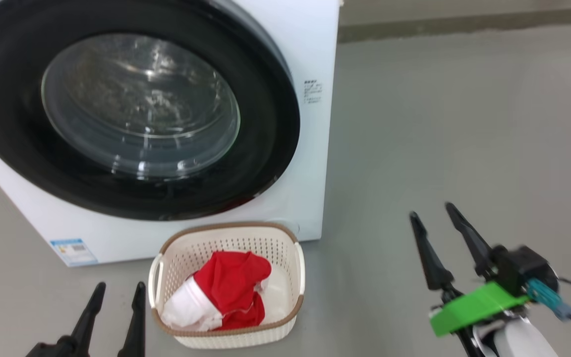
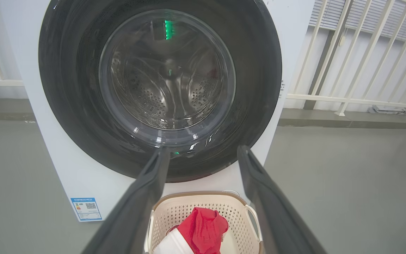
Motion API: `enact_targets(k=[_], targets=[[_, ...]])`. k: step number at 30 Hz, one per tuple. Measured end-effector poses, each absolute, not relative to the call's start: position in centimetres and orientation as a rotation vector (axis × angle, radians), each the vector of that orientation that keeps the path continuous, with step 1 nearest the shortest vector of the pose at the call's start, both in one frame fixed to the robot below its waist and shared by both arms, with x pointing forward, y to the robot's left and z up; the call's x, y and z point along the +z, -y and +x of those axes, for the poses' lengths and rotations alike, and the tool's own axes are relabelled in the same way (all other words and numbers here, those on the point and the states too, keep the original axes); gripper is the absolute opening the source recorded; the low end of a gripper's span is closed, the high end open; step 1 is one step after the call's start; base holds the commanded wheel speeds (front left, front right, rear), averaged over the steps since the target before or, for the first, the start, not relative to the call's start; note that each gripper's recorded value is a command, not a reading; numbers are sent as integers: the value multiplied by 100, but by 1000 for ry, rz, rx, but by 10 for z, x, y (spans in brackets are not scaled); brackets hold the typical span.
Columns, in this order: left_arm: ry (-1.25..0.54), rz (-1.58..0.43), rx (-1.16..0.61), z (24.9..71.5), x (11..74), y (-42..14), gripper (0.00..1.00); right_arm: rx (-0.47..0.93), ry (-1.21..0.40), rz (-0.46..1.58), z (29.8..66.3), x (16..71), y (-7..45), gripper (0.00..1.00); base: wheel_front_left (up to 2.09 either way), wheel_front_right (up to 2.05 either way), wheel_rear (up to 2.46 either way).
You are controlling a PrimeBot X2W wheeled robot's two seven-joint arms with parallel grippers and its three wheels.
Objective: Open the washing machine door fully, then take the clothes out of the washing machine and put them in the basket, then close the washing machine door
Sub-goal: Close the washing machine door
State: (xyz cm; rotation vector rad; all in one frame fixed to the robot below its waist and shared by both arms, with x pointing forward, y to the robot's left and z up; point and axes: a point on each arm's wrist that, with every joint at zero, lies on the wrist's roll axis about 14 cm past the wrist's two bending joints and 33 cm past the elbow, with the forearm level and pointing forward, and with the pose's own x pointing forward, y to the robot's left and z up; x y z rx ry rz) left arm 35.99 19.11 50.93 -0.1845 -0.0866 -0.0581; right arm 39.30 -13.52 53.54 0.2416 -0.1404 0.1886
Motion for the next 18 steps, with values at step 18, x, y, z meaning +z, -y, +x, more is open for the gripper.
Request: enact_targets(k=[18], targets=[[119,-152,-43,329,517,-197,100,76,178,258,336,535,180,100,0,0,0]])
